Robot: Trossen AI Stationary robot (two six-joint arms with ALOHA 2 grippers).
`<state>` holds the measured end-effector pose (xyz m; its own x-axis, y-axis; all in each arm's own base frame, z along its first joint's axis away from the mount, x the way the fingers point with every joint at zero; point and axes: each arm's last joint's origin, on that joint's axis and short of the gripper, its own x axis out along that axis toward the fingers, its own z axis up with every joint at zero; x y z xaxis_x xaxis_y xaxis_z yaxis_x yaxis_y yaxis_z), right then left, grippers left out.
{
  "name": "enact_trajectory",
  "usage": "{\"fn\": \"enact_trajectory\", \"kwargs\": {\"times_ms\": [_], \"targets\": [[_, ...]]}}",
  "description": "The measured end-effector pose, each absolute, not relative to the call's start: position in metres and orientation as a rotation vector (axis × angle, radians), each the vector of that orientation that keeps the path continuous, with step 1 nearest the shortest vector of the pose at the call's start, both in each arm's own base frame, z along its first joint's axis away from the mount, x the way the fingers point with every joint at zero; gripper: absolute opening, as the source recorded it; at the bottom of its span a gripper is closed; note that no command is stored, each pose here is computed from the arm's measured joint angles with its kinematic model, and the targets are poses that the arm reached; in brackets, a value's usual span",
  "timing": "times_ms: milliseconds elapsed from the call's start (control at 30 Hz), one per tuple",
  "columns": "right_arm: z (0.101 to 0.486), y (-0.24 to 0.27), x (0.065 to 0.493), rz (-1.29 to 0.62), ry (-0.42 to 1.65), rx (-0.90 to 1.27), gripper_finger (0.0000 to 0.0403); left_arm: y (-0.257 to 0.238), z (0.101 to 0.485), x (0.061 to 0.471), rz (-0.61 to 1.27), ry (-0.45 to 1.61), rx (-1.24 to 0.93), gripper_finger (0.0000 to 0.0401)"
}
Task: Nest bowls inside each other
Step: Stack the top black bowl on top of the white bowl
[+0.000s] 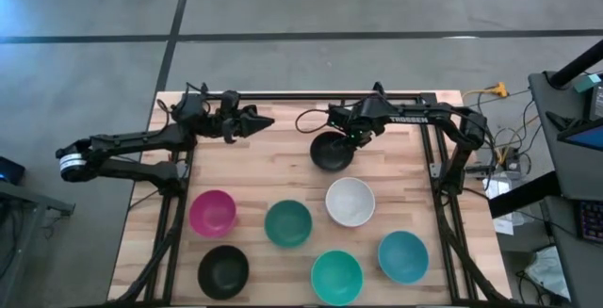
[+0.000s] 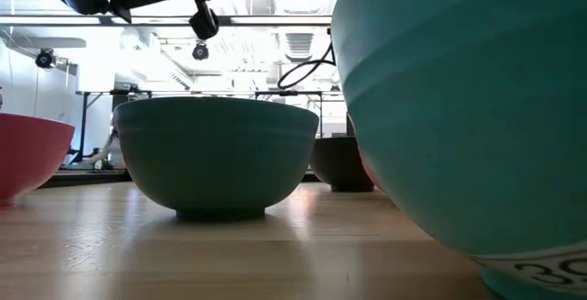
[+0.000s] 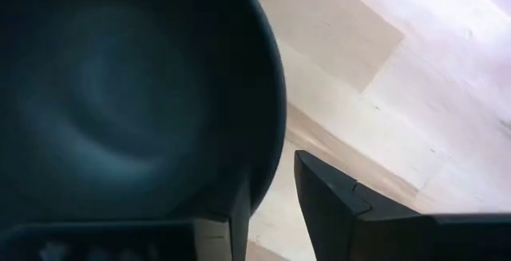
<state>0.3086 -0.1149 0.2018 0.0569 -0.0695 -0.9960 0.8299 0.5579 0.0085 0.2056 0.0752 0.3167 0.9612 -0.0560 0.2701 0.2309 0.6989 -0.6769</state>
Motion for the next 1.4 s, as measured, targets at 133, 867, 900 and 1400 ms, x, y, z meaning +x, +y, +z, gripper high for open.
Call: {"fn": "enact_trajectory", "kwargs": {"times_ms": [133,867,900,1400], "targets": [[0.199,-0.114,0.308,-0.745,1.360,0.690,0.0084,0.074,0.318,0.207,-0.148,-0.250,-0.823,0.0038],[0.242,-0.124,0.300,-0.585,1.263,0.595,0.0010,0.043,0.317,0.218,-0.142,-0.267,-0.880,0.0038],[0.250,-0.125,0.298,-0.586,1.252,0.593,0.0010,0.042,0.317,0.219,-0.142,-0.267,-0.880,0.0038],[0.382,-0.109,0.235,-0.564,0.947,0.518,0.0012,0.046,0.319,0.218,-0.008,-0.331,-0.770,0.0038]]}}
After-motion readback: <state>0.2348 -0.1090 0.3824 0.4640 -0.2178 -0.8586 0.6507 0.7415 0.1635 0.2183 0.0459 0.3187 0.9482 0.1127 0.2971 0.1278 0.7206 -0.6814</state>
